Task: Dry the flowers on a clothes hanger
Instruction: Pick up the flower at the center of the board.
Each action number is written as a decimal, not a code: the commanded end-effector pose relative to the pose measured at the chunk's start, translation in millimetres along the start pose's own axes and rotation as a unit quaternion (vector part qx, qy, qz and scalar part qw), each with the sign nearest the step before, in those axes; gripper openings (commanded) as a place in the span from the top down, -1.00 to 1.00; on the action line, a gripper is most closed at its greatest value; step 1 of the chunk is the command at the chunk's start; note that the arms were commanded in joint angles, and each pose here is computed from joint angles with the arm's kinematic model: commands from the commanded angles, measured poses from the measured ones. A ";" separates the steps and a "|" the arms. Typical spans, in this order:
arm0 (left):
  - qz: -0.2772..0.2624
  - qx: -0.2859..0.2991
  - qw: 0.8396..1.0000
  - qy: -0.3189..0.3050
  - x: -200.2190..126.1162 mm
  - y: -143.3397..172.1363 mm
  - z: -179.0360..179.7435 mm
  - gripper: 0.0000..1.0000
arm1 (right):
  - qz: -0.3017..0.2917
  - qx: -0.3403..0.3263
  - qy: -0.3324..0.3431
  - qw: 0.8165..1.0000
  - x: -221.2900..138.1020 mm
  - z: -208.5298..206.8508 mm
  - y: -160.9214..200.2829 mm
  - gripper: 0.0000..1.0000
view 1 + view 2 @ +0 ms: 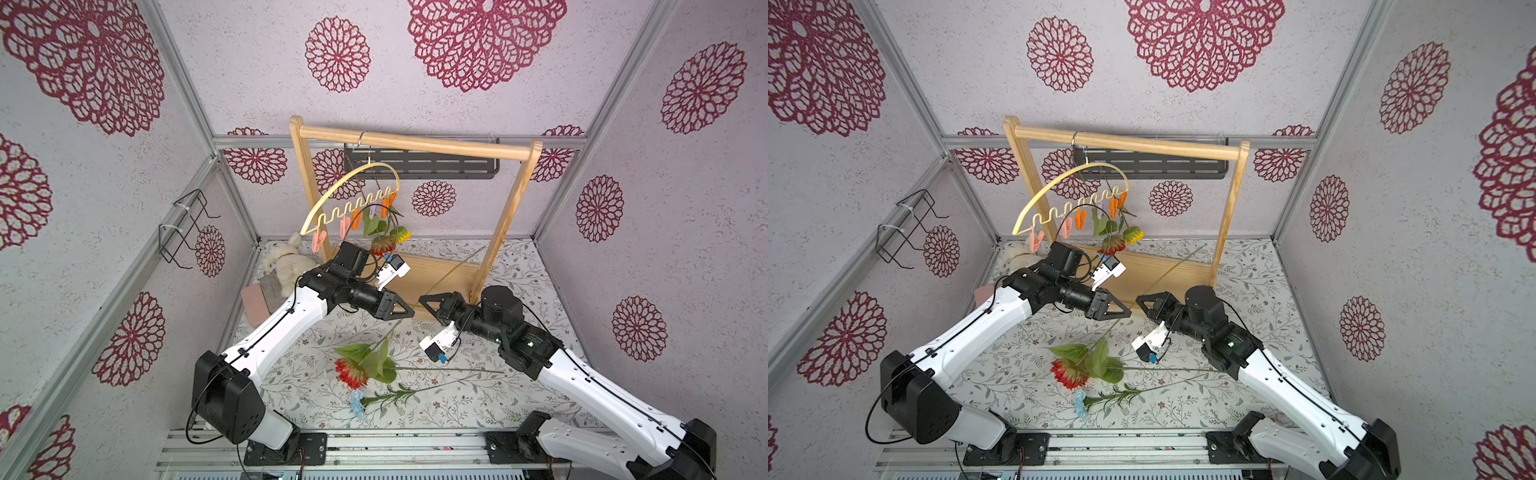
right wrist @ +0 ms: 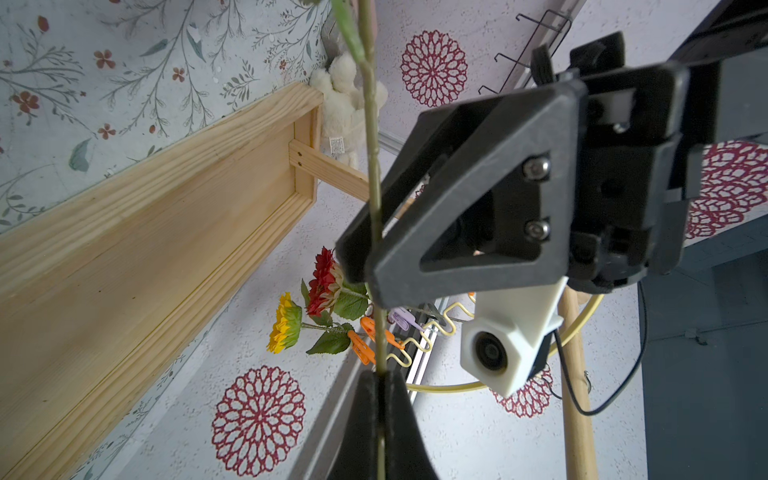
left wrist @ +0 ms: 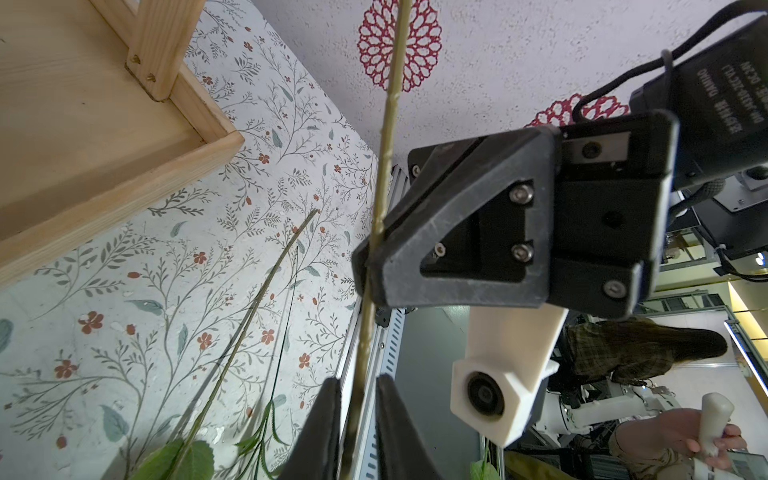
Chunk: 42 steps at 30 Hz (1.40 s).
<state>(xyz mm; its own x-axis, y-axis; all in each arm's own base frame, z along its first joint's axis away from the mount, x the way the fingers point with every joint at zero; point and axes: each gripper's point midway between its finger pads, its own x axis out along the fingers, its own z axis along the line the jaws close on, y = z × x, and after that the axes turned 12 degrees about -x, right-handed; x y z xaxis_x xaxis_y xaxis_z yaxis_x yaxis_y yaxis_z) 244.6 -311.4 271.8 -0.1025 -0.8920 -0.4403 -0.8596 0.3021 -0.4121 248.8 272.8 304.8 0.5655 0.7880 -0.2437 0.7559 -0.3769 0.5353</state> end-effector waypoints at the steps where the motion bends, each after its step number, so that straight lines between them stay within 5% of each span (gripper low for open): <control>1: 0.005 0.014 1.000 0.007 1.1 -2.0 -8.2 0.82 | 0.020 -0.005 0.027 0.999 -9.3 -23.3 15.0 1.00; 2: 0.006 0.017 1.000 0.006 0.8 -1.7 -9.1 0.98 | 0.020 -0.005 0.026 0.999 -9.2 -22.6 15.0 1.00; 5: 0.003 0.028 1.000 -0.004 -2.9 -3.0 -11.3 1.00 | 0.018 -0.005 0.025 1.000 -9.8 -22.2 14.0 1.00; 10: -0.027 0.077 0.995 -0.050 -26.3 -7.3 -20.1 1.00 | 0.020 0.009 0.043 0.999 -15.1 -30.4 14.8 0.38; 14: -0.069 0.124 0.985 -0.099 -59.3 -6.4 -29.8 1.00 | 0.005 0.043 0.101 0.994 -24.6 -56.1 13.7 0.20; 18: -0.116 0.191 0.965 -0.136 -93.5 1.7 -47.4 1.00 | -0.024 0.099 0.182 0.978 -32.9 -82.5 8.0 -0.07; 22: -0.178 0.264 0.929 -0.188 -124.9 8.8 -62.7 1.00 | -0.046 0.155 0.222 0.962 -35.8 -95.9 6.4 -0.13; 28: -0.334 0.303 0.843 -0.294 -195.7 -4.8 -84.7 1.00 | -0.128 0.336 0.313 0.879 -48.5 -130.5 10.8 -0.13; 32: -0.468 0.268 0.760 -0.363 -260.3 -15.6 -95.0 1.00 | -0.156 0.457 0.362 0.797 -51.4 -143.0 28.5 -0.08; 35: -0.542 0.236 0.703 -0.396 -300.0 -18.1 -97.1 1.00 | -0.165 0.514 0.377 0.753 -45.5 -146.4 41.2 -0.06; 42: -0.664 0.122 0.583 -0.452 -380.0 -11.3 -85.6 1.00 | -0.155 0.630 0.319 0.691 -0.4 -140.4 66.1 -0.10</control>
<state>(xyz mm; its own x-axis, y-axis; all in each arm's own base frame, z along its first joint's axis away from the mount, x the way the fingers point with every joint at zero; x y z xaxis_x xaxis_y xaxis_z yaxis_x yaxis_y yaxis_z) 248.4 -47.0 495.0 0.9845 -0.1171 0.1304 0.1029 -0.2167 -0.9708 242.7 321.6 421.4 0.3148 0.8752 0.3673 0.8032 -0.0394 -0.5944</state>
